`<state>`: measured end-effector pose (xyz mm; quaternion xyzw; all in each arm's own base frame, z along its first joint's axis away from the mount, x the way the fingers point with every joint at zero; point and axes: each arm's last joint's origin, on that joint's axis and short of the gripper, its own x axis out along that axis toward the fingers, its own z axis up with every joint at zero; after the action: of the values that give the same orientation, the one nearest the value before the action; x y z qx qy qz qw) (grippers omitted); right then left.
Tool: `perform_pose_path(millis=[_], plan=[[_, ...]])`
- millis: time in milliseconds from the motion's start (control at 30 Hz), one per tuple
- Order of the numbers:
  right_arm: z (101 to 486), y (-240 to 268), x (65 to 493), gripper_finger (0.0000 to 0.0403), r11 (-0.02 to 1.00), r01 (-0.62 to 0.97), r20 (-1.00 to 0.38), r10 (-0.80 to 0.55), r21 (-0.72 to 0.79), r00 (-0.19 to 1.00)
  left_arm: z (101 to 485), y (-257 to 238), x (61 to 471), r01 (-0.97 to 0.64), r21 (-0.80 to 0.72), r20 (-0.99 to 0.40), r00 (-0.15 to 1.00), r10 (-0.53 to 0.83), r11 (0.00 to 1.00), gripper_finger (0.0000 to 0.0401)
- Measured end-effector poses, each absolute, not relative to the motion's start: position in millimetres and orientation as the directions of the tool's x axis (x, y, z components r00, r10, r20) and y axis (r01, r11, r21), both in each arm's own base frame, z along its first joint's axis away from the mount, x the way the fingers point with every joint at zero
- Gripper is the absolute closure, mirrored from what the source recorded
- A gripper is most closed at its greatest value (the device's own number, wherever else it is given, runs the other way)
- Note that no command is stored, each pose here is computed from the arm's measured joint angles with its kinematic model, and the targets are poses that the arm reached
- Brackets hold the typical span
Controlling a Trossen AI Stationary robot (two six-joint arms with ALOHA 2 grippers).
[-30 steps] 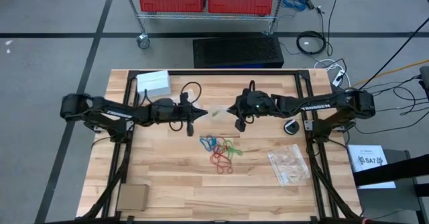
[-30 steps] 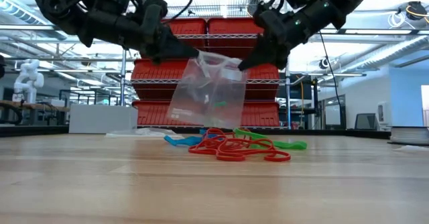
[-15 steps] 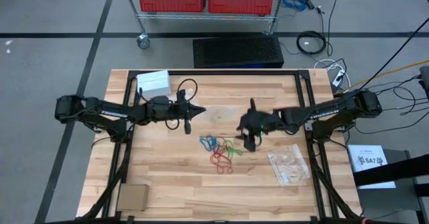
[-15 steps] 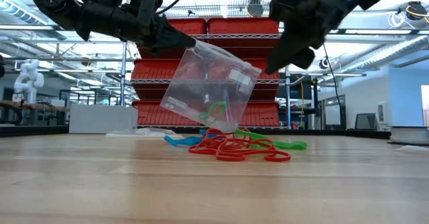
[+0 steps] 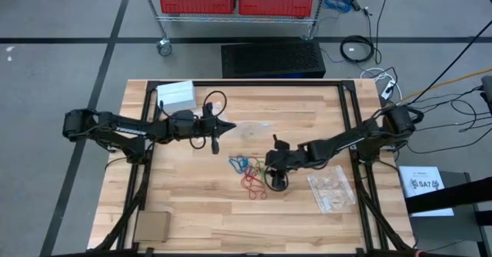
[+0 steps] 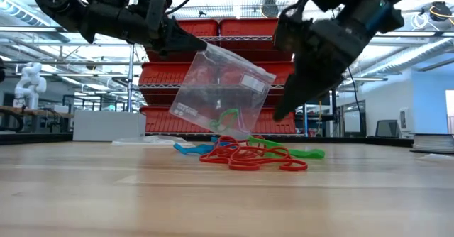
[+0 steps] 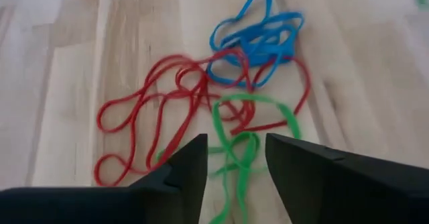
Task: Sort rubber bands
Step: Put the green rubber band into the top right transparent zip lock bag
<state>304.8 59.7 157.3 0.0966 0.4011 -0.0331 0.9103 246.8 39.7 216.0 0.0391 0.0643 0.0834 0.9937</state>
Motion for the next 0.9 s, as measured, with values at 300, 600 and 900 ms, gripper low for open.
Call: perform_pose_path(millis=[300, 600, 900], plan=[[133.5, 61.4, 312.1, 0.0265, 0.978, 0.139, -0.766, 0.031, 0.157, 0.642, 215.6, 39.7, 246.8, -0.160, 0.095, -0.125, 0.977, 0.171, 0.982, 0.0401], [122.4, 53.2, 314.7, 0.0334, 0.975, 0.170, -0.787, 0.006, 0.140, 0.616, 215.2, 39.8, 246.7, -0.160, 0.096, -0.129, 0.977, 0.172, 0.982, 0.0401], [148.9, 53.4, 310.0, 0.0396, 0.974, 0.145, -0.743, 0.034, 0.175, 0.669, 215.2, 39.8, 246.7, -0.160, 0.096, -0.129, 0.977, 0.172, 0.982, 0.0401]])
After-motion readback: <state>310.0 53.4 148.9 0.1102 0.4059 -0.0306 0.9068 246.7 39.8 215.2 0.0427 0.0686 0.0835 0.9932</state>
